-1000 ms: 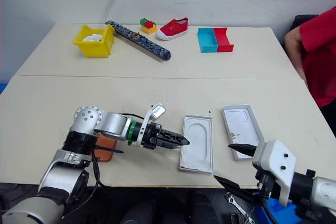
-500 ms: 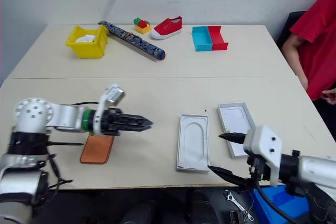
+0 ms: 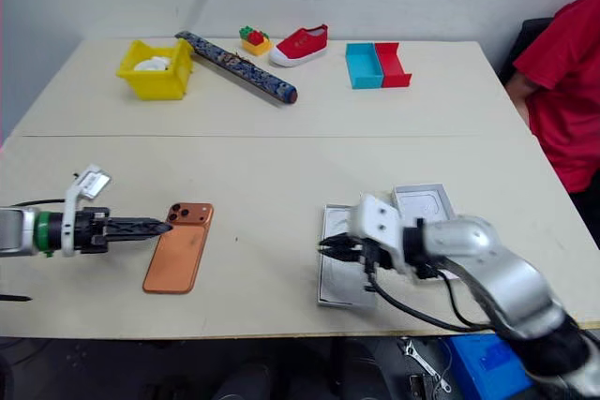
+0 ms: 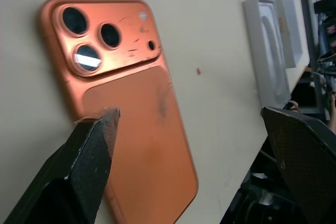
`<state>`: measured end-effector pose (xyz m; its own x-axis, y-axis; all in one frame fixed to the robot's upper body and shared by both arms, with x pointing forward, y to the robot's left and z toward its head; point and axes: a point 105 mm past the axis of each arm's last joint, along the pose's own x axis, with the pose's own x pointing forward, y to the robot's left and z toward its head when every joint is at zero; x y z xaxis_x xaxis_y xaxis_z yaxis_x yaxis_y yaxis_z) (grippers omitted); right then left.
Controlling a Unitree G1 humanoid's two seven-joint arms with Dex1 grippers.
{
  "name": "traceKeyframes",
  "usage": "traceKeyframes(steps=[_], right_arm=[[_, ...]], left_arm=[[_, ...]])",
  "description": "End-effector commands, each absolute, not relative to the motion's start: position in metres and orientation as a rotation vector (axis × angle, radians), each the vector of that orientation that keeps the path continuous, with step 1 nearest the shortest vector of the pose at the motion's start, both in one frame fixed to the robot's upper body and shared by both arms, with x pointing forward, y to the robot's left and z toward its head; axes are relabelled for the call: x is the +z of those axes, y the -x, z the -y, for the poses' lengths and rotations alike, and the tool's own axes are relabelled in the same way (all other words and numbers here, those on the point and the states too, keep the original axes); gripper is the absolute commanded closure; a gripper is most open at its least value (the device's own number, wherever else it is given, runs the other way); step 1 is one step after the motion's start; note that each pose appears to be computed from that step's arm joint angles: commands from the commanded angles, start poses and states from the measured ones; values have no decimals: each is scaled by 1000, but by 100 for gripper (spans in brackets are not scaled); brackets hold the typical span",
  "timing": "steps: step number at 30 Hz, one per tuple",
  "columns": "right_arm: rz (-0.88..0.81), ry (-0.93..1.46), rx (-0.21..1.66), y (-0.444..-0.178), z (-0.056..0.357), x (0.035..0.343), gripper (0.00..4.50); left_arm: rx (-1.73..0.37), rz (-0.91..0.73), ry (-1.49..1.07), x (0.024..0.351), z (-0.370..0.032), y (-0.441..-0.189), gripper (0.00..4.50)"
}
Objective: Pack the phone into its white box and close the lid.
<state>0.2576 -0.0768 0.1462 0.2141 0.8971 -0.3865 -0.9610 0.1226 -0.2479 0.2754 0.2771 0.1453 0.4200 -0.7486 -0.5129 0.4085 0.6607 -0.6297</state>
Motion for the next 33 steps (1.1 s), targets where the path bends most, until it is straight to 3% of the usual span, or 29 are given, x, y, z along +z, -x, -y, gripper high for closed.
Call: traceKeyframes(steps=[1, 9, 13, 16, 21, 33], right_arm=[[-148, 546, 1398, -265, 67, 140, 446], [-161, 550, 1348, -252, 103, 154, 446], [-208, 571, 1230, -246, 129, 156, 446], [-270, 599, 1043, -256, 163, 152, 446], [-274, 608, 912, -273, 174, 145, 446], [-242, 573, 885, -290, 156, 130, 446]], left_arm=[[-717, -856, 408, 149, -291, -276, 0], [-1178, -719, 399, 199, -210, -254, 0], [-1342, -658, 337, 208, -182, -242, 0], [-1487, -547, 214, 216, -156, -236, 0], [-1589, -476, 83, 217, -136, -232, 0], [-1622, -453, 45, 212, -131, -238, 0]])
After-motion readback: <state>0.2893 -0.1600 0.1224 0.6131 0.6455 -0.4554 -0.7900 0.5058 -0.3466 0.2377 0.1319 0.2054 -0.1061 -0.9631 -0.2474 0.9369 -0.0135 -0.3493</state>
